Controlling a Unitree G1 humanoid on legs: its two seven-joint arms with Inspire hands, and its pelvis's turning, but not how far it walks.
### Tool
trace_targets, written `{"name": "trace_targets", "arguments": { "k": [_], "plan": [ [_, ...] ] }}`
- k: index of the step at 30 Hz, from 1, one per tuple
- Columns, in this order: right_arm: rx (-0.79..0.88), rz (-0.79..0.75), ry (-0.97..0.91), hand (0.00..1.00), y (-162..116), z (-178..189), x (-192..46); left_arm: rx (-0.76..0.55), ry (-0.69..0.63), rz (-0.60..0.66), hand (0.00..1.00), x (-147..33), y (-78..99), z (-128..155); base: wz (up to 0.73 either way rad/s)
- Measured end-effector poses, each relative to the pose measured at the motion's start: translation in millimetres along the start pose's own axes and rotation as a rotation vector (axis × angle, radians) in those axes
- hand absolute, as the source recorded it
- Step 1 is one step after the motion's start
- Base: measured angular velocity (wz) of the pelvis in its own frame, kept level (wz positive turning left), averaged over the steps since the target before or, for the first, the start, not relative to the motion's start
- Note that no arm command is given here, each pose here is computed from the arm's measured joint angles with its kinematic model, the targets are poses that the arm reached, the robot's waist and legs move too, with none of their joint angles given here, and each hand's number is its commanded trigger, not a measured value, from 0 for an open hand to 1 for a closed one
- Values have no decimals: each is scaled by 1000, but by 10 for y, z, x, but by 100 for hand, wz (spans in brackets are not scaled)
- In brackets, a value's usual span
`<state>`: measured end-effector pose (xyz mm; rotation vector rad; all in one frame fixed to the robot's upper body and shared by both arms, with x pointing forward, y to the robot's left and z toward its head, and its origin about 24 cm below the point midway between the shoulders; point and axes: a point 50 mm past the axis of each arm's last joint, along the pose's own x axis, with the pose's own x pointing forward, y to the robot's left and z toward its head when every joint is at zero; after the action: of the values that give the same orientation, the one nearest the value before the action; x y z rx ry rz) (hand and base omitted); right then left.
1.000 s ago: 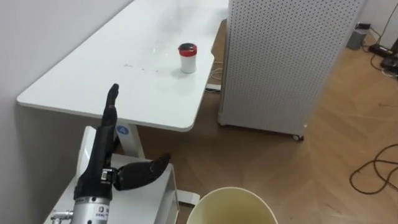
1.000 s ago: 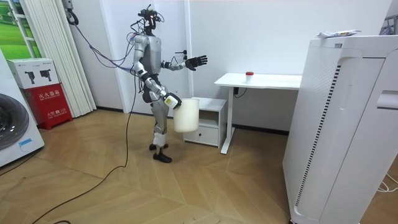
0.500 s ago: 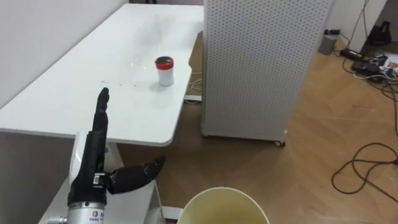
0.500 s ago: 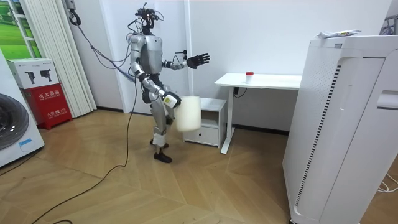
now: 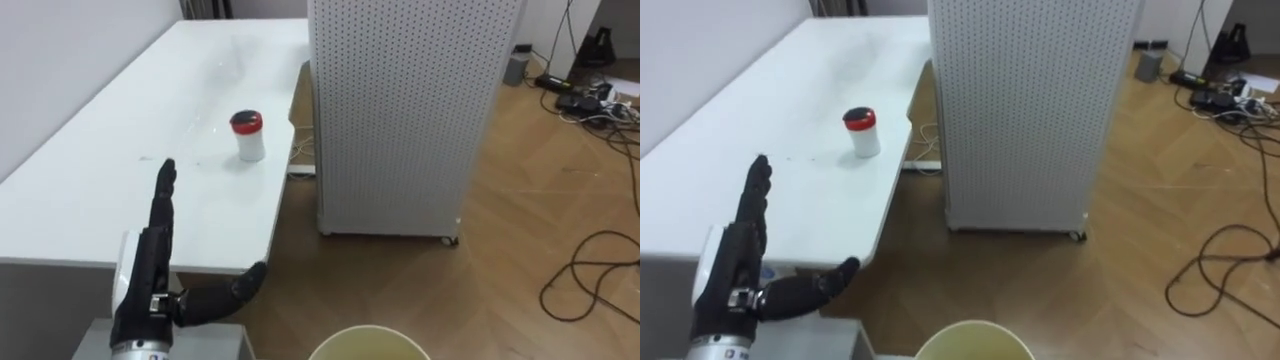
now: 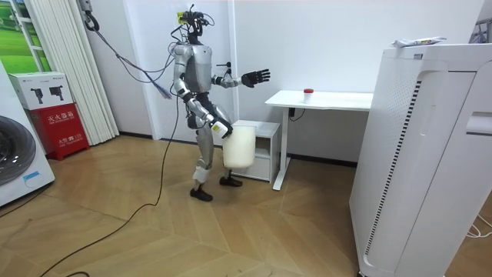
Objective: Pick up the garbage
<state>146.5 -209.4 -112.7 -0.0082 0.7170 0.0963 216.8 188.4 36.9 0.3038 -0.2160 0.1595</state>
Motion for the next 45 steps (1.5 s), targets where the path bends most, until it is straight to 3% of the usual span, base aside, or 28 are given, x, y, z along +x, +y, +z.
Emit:
{"name": "trace_targets", "arguments": {
  "k": [19,28,31,45],
  "plan": [
    [-9,25,-41,100,27,146,37,-9,-64,19,0,126,-4,110,3],
    [-34,-1,-69,100,-45,236,40,-5,-37,-2,0,64,-70,75,18],
    [-61,22,-112,100,-2,337,40,18,-3,16,0,-12,-19,12,-20],
    [-85,69,-152,100,48,432,38,11,-1,8,0,-35,-33,17,-1]
  ]
}}
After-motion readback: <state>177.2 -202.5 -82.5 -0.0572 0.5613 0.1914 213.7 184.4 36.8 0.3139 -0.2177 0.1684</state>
